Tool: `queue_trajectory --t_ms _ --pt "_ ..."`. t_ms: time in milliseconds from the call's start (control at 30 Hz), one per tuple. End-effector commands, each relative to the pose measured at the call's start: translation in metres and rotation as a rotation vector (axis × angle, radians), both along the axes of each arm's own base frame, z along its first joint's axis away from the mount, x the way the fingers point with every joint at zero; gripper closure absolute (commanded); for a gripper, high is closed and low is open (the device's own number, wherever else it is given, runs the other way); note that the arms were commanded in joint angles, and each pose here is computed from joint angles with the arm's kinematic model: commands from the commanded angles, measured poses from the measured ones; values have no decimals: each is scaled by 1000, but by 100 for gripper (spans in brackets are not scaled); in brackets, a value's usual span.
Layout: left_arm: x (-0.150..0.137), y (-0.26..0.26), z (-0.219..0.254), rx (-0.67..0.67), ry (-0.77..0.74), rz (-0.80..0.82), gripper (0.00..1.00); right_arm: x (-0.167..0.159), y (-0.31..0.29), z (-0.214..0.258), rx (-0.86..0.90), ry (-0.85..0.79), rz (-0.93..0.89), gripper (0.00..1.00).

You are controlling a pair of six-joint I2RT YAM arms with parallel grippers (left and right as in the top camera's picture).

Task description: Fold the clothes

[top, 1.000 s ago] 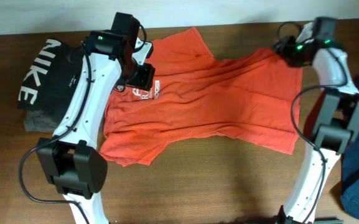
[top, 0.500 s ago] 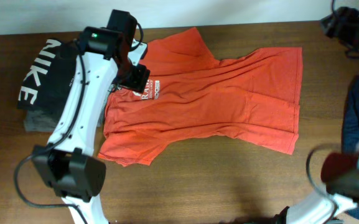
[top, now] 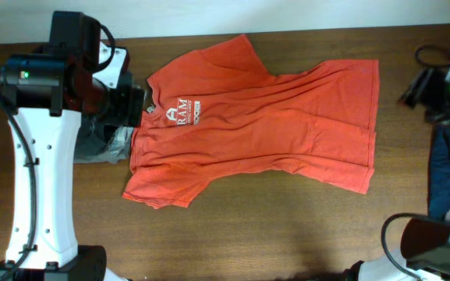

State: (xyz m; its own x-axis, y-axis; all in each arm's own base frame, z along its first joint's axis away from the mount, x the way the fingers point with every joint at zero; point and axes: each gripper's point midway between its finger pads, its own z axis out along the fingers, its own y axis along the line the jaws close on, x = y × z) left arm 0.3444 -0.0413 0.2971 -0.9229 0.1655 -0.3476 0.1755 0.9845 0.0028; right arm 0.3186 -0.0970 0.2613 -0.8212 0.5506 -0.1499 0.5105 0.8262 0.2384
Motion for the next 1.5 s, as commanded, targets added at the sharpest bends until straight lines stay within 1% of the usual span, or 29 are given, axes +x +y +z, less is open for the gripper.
queue_trajectory --t_ms 0,67,200,267,300,400,467,500,533,567,633,667,700,800,900,967,1067,1100,1200,1267,1367,1433,1467 --pt "-7 -6 -28 -40 104 15 14 -15 2 -66 45 184 -39 32" --pt "-10 -8 -49 -49 157 15 14 -26 7 -109 81 266 -81 32" --pt "-24 -19 -101 -101 295 4 14 -52 24 -184 156 360 -136 33" --pt "-31 -21 -121 -111 341 4 14 -59 29 -206 172 367 -144 32" --pt "-36 -23 -139 -126 372 3 14 -65 32 -222 174 373 -156 32" --pt "-44 -29 -171 -161 416 0 14 -69 35 -249 173 345 -177 32" --pt "-52 -30 -190 -171 443 1 14 -70 35 -263 167 322 -206 34" --pt "-55 -31 -196 -178 453 1 14 -70 35 -267 165 314 -212 37" --pt "-59 -32 -203 -185 463 0 14 -69 35 -271 161 302 -212 44" --pt "-64 -34 -212 -194 478 -2 14 -70 35 -274 159 295 -211 60" --pt "-71 -37 -224 -208 496 -4 14 -71 35 -275 160 298 -211 88" --pt "-75 -38 -228 -214 507 -4 14 -72 36 -274 161 302 -211 94" --pt "-78 -38 -230 -220 516 -3 14 -73 35 -271 159 311 -207 96" --pt "-85 -41 -237 -238 535 -3 14 -72 32 -258 140 321 -171 96" --pt "-88 -45 -241 -242 539 -14 14 -72 22 -227 88 326 -152 96" --pt "-88 -49 -243 -239 534 -30 14 -76 21 -208 73 332 -153 96" --pt "-90 -56 -246 -232 529 -59 14 -84 24 -191 69 330 -153 96" --pt "-96 -62 -250 -224 544 -74 14 -90 22 -185 47 334 -154 96" --pt "-115 -71 -261 -207 589 -80 14 -92 22 -179 33 319 -139 96" --pt "-121 -75 -268 -199 598 -77 15 -92 22 -179 33 318 -137 96" --pt "-120 -74 -282 -162 569 -48 15 -91 22 -179 32 317 -131 96" --pt "-117 -62 -296 -91 529 29 16 -91 22 -179 30 314 -116 96" --pt "-117 -57 -300 -70 522 60 20 -91 22 -179 29 314 -114 96"
